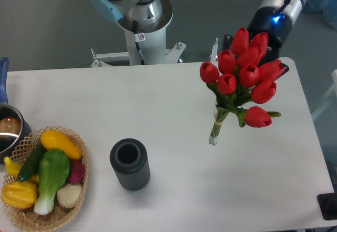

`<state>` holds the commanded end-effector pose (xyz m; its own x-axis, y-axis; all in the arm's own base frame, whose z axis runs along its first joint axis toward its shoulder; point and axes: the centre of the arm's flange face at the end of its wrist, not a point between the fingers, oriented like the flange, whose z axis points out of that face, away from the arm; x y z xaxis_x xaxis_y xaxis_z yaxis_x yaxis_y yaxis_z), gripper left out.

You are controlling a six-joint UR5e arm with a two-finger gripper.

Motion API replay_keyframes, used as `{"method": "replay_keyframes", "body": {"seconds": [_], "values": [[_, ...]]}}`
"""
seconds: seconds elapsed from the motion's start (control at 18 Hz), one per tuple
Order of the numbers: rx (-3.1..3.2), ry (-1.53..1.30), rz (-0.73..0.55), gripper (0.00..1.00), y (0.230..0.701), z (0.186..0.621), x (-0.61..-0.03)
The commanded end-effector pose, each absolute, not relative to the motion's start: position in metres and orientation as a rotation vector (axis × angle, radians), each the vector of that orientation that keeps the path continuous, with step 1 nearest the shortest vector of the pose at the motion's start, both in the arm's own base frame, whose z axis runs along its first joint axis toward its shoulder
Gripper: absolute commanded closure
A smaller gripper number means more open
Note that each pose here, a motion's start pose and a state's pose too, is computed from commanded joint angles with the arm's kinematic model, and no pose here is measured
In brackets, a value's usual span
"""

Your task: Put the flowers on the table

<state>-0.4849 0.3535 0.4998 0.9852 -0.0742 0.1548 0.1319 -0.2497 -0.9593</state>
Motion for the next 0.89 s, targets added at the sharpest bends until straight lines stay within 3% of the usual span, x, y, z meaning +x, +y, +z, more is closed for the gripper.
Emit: {"method": "replay_keyframes", "body": {"seconds": [0.89], "values": [[-1.958, -0.061, -0.088, 0.59, 0.359, 0.494, -0.492]]}}
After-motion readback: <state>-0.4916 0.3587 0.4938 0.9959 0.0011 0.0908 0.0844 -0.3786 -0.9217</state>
